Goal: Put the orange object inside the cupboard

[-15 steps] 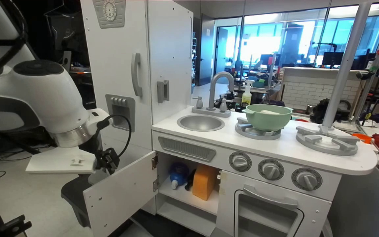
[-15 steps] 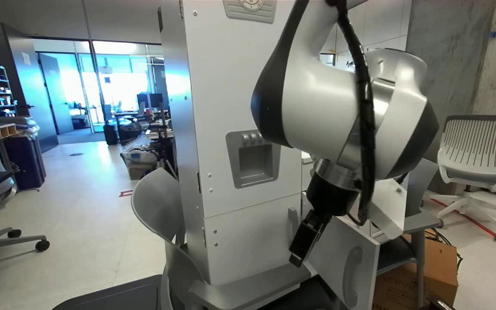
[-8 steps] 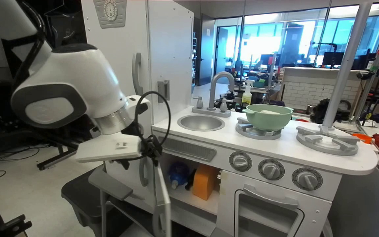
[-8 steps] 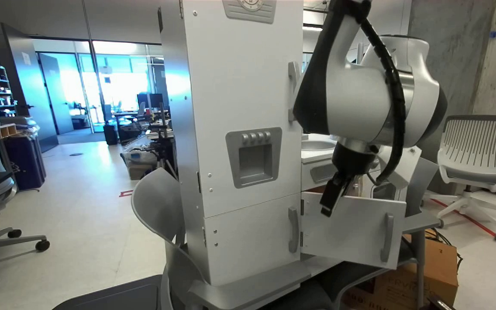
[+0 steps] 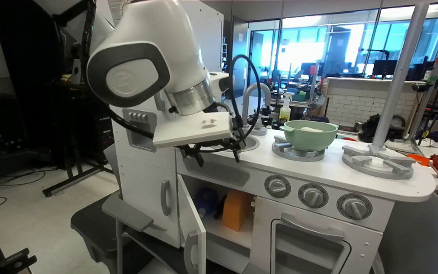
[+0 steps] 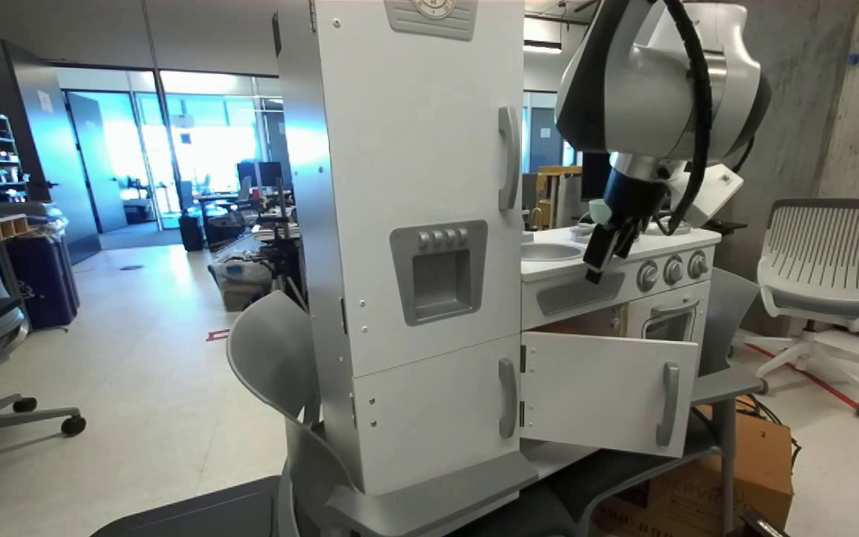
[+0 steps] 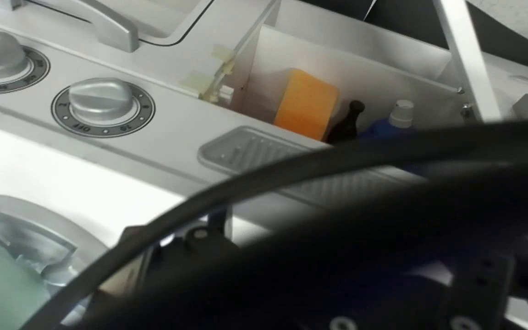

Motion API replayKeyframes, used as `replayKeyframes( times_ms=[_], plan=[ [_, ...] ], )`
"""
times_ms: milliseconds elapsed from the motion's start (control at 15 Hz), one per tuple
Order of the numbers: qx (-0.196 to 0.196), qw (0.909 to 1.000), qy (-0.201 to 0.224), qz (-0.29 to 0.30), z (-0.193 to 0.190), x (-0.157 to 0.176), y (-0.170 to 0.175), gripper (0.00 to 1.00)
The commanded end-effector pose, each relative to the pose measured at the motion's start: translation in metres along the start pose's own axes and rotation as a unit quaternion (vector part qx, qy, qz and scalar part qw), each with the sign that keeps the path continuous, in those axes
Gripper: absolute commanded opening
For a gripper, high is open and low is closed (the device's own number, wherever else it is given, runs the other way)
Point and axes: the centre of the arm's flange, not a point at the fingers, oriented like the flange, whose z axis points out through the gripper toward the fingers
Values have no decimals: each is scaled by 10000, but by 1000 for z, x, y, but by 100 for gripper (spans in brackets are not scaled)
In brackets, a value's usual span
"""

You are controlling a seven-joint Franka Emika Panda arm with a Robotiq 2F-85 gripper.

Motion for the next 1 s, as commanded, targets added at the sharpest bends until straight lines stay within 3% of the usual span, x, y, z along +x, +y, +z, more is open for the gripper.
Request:
replayKeyframes(
  times_ms=[0, 267, 533, 733, 933],
  plan=[
    [121, 9998, -154, -84, -34, 12, -3, 100],
    [533, 9919, -941, -672, -66, -30, -33, 100],
    [713, 9765, -1674, -1154, -62, -76, -68, 100],
    [696, 9682, -2016, -1306, -51, -96, -80, 100],
    [701, 9683, -2053, -1239, -31, -103, -83, 100]
  ],
)
